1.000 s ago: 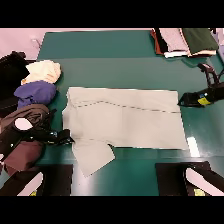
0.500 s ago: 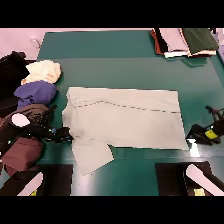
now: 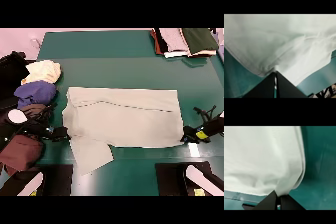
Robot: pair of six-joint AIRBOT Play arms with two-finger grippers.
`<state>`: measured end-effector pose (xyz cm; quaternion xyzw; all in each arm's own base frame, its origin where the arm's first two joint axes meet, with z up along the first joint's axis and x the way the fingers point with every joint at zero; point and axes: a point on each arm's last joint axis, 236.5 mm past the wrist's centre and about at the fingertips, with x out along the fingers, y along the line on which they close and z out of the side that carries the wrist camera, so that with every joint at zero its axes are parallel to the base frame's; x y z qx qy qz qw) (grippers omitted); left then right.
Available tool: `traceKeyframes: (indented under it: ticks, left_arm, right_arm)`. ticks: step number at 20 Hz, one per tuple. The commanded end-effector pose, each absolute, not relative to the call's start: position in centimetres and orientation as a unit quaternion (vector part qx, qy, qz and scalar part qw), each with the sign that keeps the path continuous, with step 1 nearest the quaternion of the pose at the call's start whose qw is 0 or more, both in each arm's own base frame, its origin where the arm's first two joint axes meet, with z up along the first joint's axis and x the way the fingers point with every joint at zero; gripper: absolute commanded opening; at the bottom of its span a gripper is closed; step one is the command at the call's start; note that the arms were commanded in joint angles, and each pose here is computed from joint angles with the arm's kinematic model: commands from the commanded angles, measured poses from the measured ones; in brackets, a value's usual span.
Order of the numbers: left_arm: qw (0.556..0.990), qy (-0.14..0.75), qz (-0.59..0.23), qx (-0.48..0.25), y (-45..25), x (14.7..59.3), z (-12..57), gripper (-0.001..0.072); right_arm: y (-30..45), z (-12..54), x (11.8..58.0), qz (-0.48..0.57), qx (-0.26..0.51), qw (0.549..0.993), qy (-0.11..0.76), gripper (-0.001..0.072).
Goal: Fold the shirts.
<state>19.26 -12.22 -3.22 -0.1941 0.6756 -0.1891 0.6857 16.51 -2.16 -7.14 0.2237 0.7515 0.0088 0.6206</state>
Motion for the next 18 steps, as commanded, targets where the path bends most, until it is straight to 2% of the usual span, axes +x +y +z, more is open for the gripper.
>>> traceKeyframes:
  ticks: [1, 4, 8, 14, 18]
  left_arm:
    - [0.709, 0.653, -0.200, -0.176, -12.0, 21.2, -0.5, 0.0022]
    - [0.757, 0.599, -0.202, -0.165, -11.8, 25.2, 3.1, 0.0021]
    - [0.809, 0.539, -0.177, -0.158, -10.6, 32.7, 4.8, 0.0022]
    - [0.819, 0.526, -0.164, -0.160, -10.1, 44.1, 3.1, 0.0023]
    - [0.818, 0.527, -0.161, -0.165, -10.1, 48.3, 1.5, 0.0025]
  right_arm:
    - [-3.1, -3.3, 18.8, 0.006, 0.184, 0.679, 0.711, 0.0016]
    - [-4.6, 0.3, 22.0, -0.005, 0.165, 0.728, 0.666, 0.0015]
    - [-5.0, 2.0, 27.9, 0.004, 0.143, 0.749, 0.647, 0.0015]
    - [-4.1, 1.0, 37.0, 0.026, 0.131, 0.743, 0.655, 0.0015]
    - [-3.1, -0.4, 41.2, 0.043, 0.117, 0.741, 0.660, 0.0019]
